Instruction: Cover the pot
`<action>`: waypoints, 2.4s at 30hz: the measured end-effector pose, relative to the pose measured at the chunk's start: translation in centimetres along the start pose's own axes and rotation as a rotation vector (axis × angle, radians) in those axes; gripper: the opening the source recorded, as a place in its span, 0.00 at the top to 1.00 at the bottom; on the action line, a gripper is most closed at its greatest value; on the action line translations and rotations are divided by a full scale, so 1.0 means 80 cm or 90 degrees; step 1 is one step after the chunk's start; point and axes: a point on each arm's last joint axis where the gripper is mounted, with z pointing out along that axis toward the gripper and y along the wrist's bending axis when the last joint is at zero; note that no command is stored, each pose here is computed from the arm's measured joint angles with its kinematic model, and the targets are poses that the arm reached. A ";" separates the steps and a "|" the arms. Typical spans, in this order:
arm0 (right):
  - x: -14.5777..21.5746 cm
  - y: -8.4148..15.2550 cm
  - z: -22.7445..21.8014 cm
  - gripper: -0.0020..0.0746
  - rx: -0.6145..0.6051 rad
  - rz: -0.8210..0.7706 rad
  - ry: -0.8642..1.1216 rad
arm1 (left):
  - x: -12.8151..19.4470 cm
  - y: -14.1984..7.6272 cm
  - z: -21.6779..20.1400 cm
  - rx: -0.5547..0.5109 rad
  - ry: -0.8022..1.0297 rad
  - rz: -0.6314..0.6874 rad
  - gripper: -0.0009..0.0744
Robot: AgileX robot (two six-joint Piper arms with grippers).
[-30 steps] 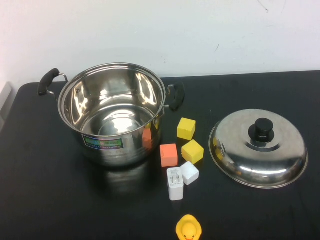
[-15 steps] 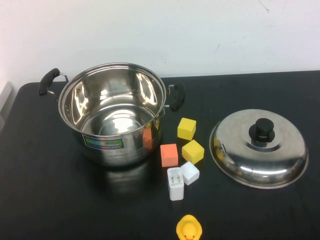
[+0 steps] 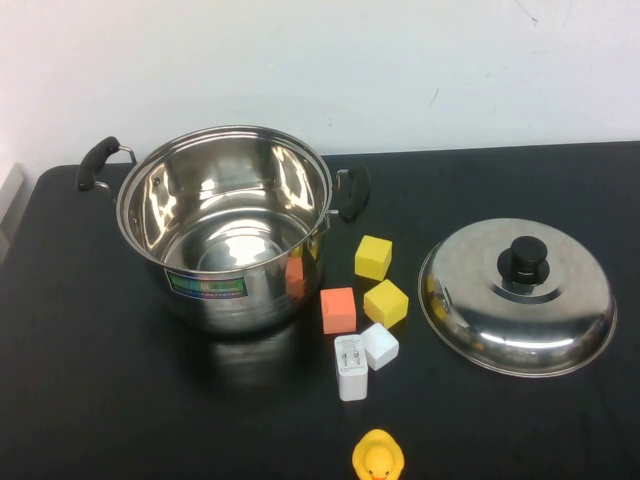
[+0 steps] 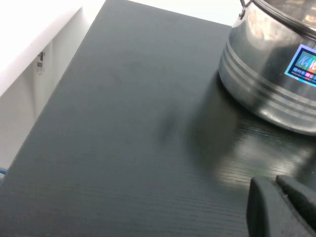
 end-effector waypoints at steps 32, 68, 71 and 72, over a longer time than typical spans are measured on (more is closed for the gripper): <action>-0.070 0.102 0.001 0.98 -0.024 -0.605 -0.062 | 0.000 0.000 0.000 0.000 0.000 0.004 0.99; -0.068 0.020 0.341 0.30 -0.140 -0.607 -0.015 | 0.000 0.000 0.000 0.000 0.000 0.001 0.99; -0.046 0.012 0.358 0.30 -0.155 -0.647 0.020 | 0.000 0.000 0.000 0.000 0.000 0.001 0.99; -0.040 0.009 0.362 0.30 -0.158 -0.654 0.030 | 0.000 0.000 0.000 0.000 0.000 0.001 0.99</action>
